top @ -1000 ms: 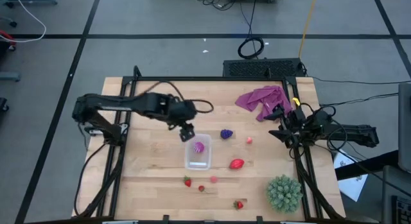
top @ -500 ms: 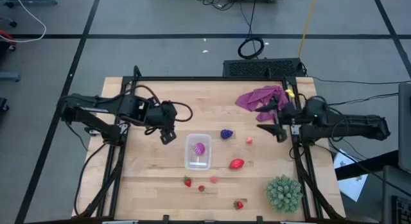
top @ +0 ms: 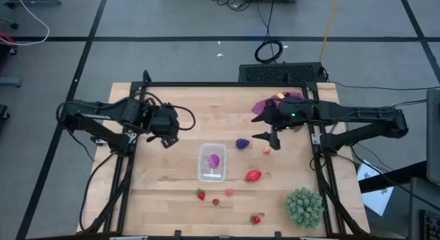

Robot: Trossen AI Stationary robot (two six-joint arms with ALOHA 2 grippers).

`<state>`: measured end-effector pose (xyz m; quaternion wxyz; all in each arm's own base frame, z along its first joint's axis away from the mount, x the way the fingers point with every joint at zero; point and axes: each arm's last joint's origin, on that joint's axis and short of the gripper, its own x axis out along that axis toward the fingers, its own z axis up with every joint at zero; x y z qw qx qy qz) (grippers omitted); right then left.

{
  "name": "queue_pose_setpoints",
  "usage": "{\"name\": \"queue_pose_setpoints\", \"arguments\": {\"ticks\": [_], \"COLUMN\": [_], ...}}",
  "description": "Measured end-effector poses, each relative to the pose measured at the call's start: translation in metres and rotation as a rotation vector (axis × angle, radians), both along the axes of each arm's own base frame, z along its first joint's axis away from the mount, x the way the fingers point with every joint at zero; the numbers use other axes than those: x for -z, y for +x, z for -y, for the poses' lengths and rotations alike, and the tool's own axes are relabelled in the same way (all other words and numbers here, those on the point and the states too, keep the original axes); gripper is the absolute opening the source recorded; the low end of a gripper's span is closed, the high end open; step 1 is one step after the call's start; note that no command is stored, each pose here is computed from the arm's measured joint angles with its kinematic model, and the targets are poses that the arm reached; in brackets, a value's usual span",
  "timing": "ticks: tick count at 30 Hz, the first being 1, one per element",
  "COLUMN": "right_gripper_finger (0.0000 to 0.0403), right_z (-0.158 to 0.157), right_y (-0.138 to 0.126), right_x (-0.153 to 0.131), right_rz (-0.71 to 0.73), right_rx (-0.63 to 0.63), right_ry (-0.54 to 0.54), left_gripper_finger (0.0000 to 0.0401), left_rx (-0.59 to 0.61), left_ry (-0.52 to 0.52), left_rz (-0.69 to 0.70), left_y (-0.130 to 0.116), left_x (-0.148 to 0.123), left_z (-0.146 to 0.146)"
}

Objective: Pick and placing Produce into tupperware
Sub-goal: Put the purple grapes into the transparent bin

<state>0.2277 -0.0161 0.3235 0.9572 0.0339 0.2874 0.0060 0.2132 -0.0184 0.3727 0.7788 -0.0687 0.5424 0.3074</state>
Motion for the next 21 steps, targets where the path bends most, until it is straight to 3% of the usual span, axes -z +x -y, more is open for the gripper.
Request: {"name": "queue_pose_setpoints", "arguments": {"ticks": [11,21], "right_gripper_finger": [0.0290,0.0290], "right_z": [0.003,0.005], "right_y": [0.032,0.061], "right_x": [0.029,0.073], "right_rz": [-0.195,-0.362], "right_rx": [0.006,-0.021], "right_ry": [0.024,0.009], "left_gripper_finger": [0.0232,0.0232], "left_rx": [-0.070,-0.118], "left_ry": [0.004,0.013], "left_rz": [0.200,0.107], "left_y": [-0.056,-0.072], "left_x": [-0.025,0.015], "left_z": [-0.009,-0.012]}}
